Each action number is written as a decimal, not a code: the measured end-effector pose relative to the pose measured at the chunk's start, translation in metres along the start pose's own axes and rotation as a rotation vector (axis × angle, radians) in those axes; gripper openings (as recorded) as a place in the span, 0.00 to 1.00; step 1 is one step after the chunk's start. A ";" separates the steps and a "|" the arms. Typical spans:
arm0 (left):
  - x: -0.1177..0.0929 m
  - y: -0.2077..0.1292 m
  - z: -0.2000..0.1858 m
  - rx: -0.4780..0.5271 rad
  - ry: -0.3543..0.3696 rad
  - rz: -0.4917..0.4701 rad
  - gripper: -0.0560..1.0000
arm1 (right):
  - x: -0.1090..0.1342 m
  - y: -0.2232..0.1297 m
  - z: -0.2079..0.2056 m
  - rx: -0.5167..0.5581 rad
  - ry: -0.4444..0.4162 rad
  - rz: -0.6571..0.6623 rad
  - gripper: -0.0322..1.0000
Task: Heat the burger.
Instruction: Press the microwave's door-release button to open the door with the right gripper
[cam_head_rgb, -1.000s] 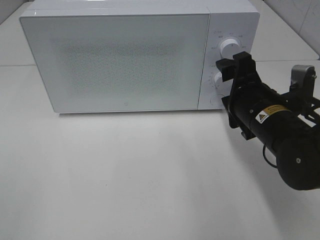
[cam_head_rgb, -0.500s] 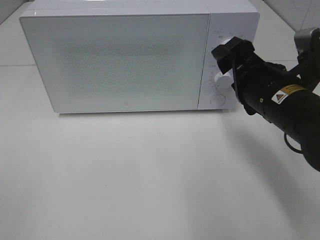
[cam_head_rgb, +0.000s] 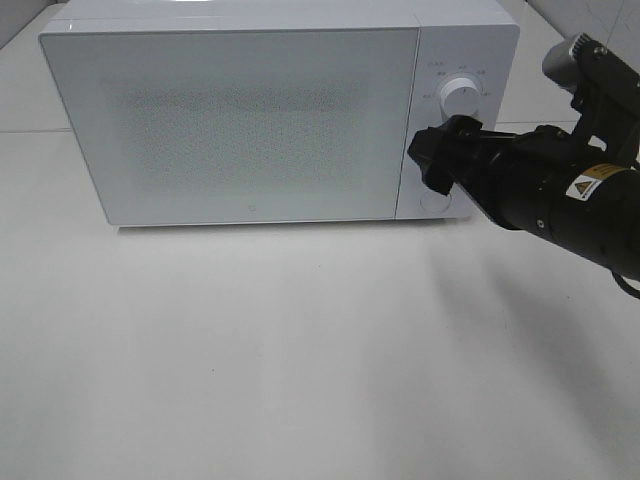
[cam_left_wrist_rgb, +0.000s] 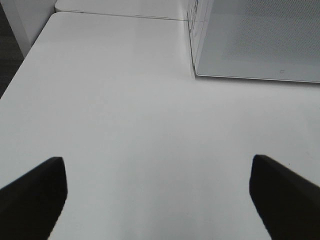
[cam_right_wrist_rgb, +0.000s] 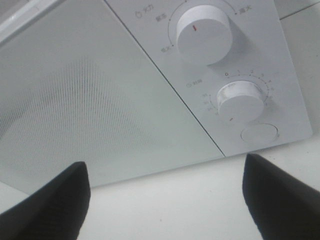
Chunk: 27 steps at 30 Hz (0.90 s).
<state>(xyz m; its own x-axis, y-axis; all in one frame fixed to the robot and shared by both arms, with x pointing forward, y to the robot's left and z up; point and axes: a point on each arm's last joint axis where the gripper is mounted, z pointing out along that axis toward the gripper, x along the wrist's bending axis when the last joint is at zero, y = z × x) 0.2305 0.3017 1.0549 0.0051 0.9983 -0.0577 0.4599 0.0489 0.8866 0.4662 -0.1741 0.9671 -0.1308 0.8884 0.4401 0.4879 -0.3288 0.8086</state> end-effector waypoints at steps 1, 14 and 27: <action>0.000 0.000 0.000 0.000 0.000 0.000 0.91 | 0.001 0.000 -0.001 0.020 -0.002 -0.034 0.76; 0.000 0.000 0.000 0.000 0.000 0.000 0.91 | 0.009 0.011 -0.001 0.381 0.008 -0.303 0.76; 0.000 0.000 0.000 0.000 0.000 0.000 0.91 | 0.012 0.041 -0.031 0.658 -0.062 -0.501 0.76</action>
<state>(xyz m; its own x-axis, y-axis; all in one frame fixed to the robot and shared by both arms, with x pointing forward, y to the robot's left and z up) 0.2305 0.3017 1.0549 0.0051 0.9983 -0.0577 0.4599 0.0489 0.8866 0.4581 -0.1868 1.0170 -0.4282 0.9023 0.0506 0.7926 0.3481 0.5005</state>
